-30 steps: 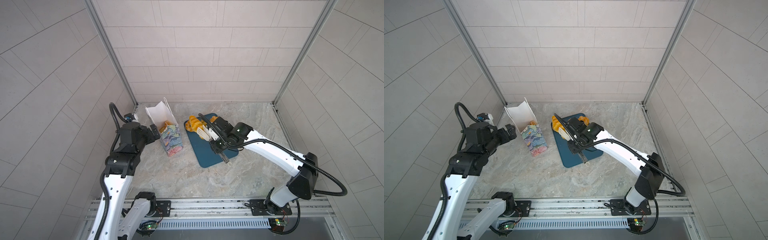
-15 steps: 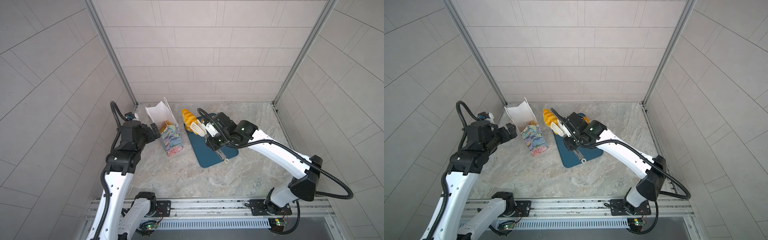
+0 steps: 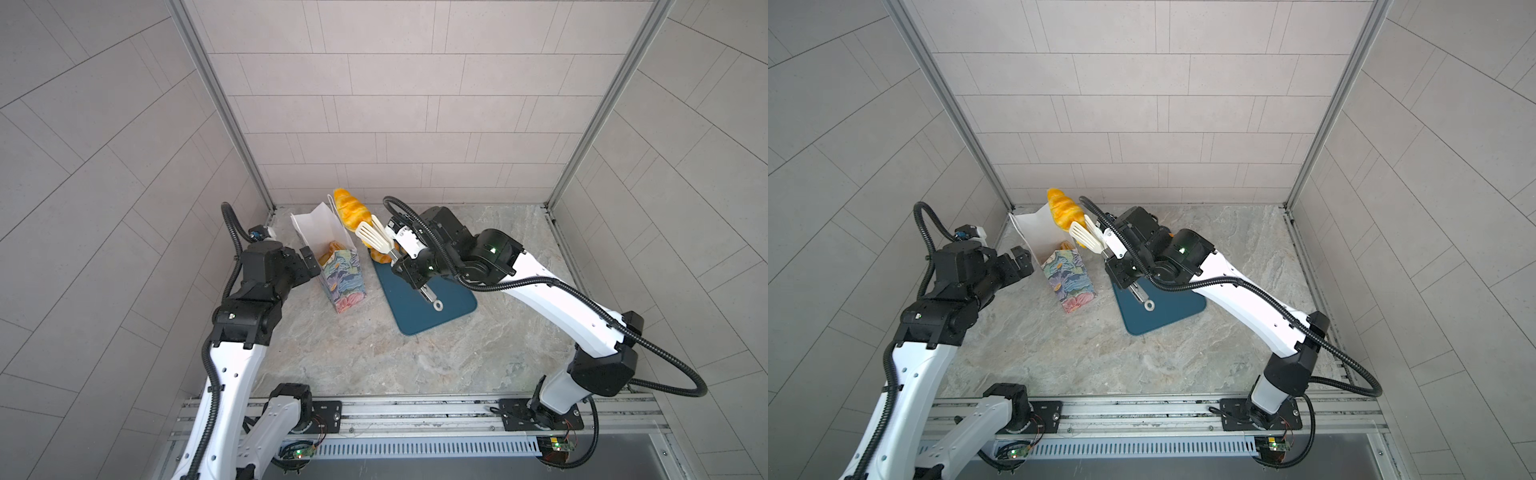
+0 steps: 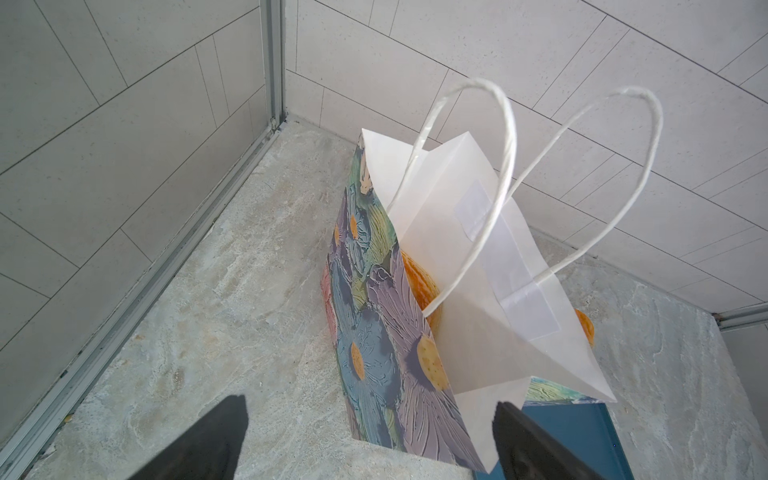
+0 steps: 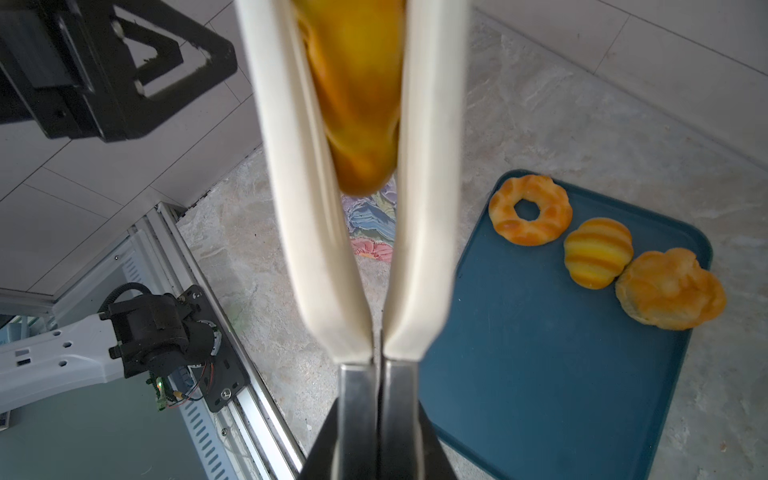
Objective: Place the fake bread into the paper bag
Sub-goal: 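Lift the striped croissant with the right tongs and carry it over the bag, then lower the striped croissant into the floral bag and open the right tongs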
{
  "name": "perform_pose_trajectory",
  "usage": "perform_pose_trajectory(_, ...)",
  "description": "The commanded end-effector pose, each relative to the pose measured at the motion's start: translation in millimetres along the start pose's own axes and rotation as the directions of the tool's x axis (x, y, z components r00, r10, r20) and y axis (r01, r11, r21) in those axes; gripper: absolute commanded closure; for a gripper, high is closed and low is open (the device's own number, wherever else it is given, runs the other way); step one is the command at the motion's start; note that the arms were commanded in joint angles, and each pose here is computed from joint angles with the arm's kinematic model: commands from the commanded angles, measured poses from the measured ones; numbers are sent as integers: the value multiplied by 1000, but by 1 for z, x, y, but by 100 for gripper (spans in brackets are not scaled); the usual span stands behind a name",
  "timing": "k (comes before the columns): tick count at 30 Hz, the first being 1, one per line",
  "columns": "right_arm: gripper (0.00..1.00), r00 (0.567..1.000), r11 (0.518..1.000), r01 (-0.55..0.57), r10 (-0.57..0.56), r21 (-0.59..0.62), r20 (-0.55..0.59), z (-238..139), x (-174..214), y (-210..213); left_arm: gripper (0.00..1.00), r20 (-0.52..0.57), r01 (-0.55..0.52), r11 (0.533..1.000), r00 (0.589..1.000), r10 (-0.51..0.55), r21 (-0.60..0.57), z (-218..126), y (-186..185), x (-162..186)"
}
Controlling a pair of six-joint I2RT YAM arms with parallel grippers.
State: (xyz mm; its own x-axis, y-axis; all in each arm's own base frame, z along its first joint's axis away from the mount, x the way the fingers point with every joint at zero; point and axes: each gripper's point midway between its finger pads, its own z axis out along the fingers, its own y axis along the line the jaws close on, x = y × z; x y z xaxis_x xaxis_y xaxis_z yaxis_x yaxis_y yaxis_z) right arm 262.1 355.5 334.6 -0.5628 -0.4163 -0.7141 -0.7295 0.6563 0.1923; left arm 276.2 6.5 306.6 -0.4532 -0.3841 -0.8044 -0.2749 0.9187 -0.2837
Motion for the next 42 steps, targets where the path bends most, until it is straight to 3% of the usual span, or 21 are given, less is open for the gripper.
perform_pose_trajectory(1, 80, 997, 998, 51, -50, -23, 53, 7, -22, 13, 0, 18, 17, 1000, 1000, -17, -22, -7, 5, -4)
perform_pose_trajectory(19, 78, 997, 997, 80, -81, -7, -22, 81, -45, 13, 0, 14, 11, 999, 1000, -11, -37, -13, 13, 3)
perform_pose_trajectory(35, 72, 996, 997, 64, -61, 37, -71, 107, -40, -6, 0, 4, 5, 999, 1000, -5, -54, -12, 17, 7)
perform_pose_trajectory(42, 59, 996, 997, 63, -60, 43, -68, 103, -43, -6, 0, 3, 5, 998, 1000, -5, -58, -11, 19, 8)
